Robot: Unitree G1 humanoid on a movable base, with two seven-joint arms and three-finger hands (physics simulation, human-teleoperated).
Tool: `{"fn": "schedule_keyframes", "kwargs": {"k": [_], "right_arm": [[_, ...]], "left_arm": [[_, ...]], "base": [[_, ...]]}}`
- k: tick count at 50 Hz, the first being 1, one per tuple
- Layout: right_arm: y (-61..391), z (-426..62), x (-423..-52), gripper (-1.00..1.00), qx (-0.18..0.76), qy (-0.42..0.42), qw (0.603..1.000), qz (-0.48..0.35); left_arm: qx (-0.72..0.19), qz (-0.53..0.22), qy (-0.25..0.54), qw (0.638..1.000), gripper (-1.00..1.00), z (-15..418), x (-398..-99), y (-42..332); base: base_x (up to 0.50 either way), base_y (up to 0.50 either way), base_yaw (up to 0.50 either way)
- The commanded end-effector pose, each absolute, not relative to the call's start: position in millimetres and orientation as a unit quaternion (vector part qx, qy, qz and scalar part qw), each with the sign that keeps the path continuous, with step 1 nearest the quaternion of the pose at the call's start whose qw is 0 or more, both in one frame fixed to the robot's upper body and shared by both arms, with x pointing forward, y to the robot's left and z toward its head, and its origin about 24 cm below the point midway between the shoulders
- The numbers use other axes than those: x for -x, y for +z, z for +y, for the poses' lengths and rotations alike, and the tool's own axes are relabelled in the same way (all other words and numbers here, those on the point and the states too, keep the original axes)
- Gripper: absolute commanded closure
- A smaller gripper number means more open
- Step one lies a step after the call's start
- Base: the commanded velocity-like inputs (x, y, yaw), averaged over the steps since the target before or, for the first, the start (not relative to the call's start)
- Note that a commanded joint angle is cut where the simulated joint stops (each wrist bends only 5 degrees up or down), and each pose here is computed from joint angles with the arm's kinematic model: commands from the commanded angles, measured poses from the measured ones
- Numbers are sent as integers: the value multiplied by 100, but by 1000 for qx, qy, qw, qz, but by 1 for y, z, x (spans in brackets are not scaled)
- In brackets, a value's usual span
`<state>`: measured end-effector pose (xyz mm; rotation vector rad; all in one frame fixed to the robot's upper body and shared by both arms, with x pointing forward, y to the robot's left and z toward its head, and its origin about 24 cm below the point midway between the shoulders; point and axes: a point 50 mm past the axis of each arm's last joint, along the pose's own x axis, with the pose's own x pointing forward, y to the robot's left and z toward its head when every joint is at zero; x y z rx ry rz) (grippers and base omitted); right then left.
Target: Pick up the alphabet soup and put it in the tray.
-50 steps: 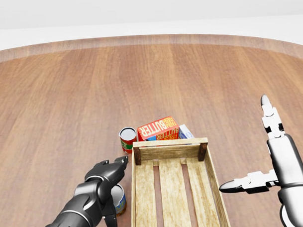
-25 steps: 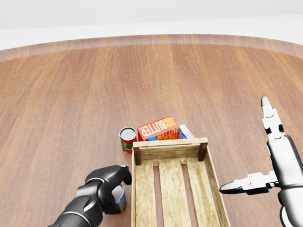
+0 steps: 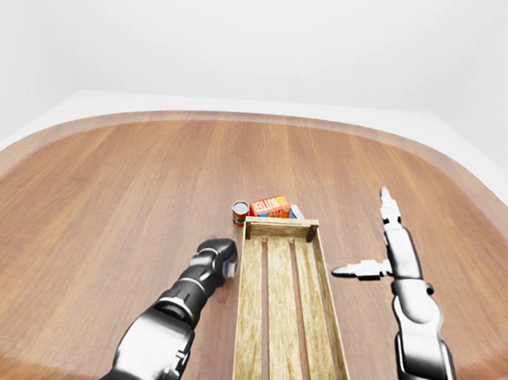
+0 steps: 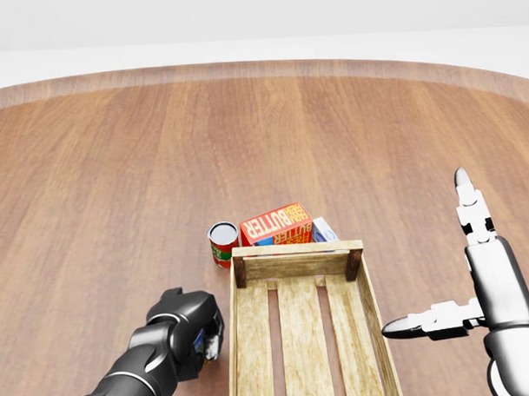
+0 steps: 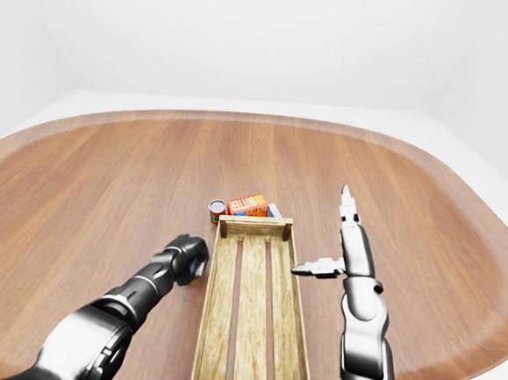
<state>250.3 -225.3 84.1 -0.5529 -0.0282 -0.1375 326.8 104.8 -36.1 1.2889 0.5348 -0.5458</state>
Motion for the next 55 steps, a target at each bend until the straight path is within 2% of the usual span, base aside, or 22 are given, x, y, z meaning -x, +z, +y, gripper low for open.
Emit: {"fn": "schedule_keyframes", "kwargs": {"k": [1,35,55], "right_arm": [[83,-225,-251,-100,271,-67,960,-12],[83,-223,-252,-100,272,-65,960,-13],[84,-221,-254,-100,273,-63,960,-17]], "left_arm": [[-591,239,-252,728,100,104,-327,-36],[-613,234,-252,711,100,111,-332,-30],[-613,216,-256,716,100,113,-338,-16]], "base": [[0,0,0],[0,0,0],[0,0,0]]}}
